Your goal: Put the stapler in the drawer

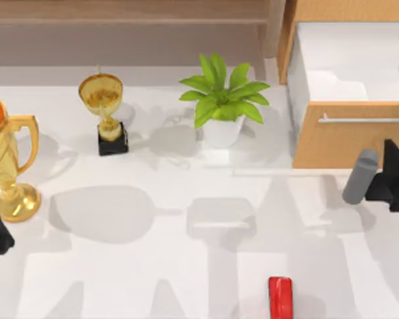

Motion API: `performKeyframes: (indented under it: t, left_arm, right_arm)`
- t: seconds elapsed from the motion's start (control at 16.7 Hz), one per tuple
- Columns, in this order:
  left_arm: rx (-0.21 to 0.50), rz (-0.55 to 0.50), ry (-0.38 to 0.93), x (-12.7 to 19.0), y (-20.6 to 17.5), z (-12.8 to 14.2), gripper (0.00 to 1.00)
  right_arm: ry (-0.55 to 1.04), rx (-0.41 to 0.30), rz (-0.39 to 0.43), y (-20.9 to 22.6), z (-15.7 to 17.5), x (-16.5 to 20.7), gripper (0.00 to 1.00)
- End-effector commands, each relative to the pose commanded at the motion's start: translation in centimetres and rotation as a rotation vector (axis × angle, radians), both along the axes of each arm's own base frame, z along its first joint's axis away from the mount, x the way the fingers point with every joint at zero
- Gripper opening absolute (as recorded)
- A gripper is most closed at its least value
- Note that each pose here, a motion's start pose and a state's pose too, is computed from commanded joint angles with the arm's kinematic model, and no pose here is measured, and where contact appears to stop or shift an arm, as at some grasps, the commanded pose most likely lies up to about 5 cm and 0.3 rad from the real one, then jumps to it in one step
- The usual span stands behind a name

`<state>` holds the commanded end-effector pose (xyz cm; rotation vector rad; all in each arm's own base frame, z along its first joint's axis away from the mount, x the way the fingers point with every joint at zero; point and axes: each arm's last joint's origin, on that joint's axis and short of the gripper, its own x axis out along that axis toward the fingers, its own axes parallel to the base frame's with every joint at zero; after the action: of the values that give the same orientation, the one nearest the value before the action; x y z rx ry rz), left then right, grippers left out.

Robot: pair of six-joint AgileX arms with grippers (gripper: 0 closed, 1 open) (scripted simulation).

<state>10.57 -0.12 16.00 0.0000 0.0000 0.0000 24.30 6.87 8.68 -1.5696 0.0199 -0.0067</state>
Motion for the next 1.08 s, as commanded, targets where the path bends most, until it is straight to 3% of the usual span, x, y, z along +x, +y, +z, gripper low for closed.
performKeyframes:
  t: [0.84,0.9,1.08]
  left_arm:
    - [0.000,0.000,0.000,0.0,0.0,0.0,1.00]
    - [0.000,0.000,0.000,0.0,0.0,0.0,1.00]
    - [0.000,0.000,0.000,0.0,0.0,0.0,1.00]
  right_arm:
    - [-0.001,0.001,0.000,0.0,0.0,-2.0,1.00]
    - [0.075,-0.027,-0.003,-0.1,-1.4,-2.0,1.00]
    - [0.060,-0.013,0.018,0.5,-1.0,-1.9,1.00]
